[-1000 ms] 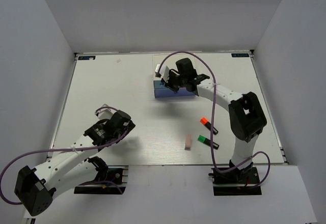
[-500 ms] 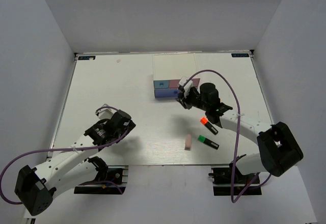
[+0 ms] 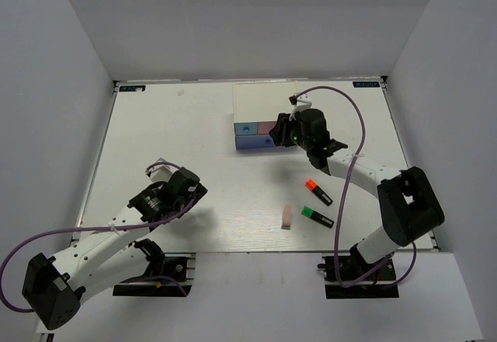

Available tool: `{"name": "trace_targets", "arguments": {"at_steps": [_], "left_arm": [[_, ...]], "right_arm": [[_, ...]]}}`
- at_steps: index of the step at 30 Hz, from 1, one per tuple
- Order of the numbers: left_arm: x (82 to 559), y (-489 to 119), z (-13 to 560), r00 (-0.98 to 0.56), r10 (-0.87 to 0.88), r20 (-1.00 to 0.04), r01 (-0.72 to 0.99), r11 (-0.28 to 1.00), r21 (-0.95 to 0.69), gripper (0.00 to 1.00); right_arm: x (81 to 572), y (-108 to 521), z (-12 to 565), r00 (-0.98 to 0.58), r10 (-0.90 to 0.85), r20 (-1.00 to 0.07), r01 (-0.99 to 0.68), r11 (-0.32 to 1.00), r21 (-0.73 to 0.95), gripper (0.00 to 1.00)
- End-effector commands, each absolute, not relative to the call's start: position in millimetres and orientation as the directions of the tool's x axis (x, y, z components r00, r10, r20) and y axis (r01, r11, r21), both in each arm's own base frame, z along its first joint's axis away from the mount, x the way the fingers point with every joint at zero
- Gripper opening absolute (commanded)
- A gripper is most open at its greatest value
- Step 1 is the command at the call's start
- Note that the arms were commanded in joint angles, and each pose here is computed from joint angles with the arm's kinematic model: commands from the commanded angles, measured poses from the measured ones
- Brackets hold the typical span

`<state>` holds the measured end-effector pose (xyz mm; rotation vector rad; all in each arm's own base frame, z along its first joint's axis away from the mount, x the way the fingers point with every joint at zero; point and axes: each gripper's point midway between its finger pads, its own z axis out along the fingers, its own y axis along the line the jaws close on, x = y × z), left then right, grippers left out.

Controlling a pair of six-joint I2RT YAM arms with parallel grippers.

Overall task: Sort the stationery into containers
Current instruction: Open the drawer at the center of the board.

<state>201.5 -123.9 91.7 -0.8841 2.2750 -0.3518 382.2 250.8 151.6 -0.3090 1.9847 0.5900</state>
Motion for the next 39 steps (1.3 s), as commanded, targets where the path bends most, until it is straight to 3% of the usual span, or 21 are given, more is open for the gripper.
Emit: {"name": "trace_targets", "arguments": {"at_steps": [1, 9, 21, 27, 31, 39], "left_arm": [[202, -124, 96, -0.544, -0.683, -0.487, -0.49, 0.73, -0.476, 0.8], [200, -122, 95, -0.547, -0.68, -0.488, -0.494, 0.733, -0.468, 0.8], [200, -122, 96, -0.544, -0.683, -0.487, -0.49, 0.73, -0.476, 0.8], [200, -122, 95, -0.547, -0.68, -0.488, -0.494, 0.733, -0.469, 0.8], [200, -122, 95, -0.547, -0.68, -0.488, -0.494, 0.733, -0.468, 0.8], [201, -121, 97, -0.537, -0.684, -0.494, -0.492, 0.73, -0.475, 0.8]], "right_arm": [[405, 247, 166, -0.461, 0.155, -0.874, -0.339, 0.879, 0.334, 0.5], [421, 239, 163, -0.477, 0.222, -0.85, -0.218, 0.907, 0.36, 0.42], [410, 234, 158, -0.54, 0.22, -0.812, -0.195, 0.906, 0.375, 0.35], [410, 227, 155, -0.535, 0.22, -0.816, -0.178, 0.914, 0.364, 0.35], [421, 225, 154, -0.517, 0.22, -0.827, -0.171, 0.92, 0.351, 0.41], [440, 231, 157, -0.477, 0.215, -0.852, -0.197, 0.919, 0.342, 0.4]]}}
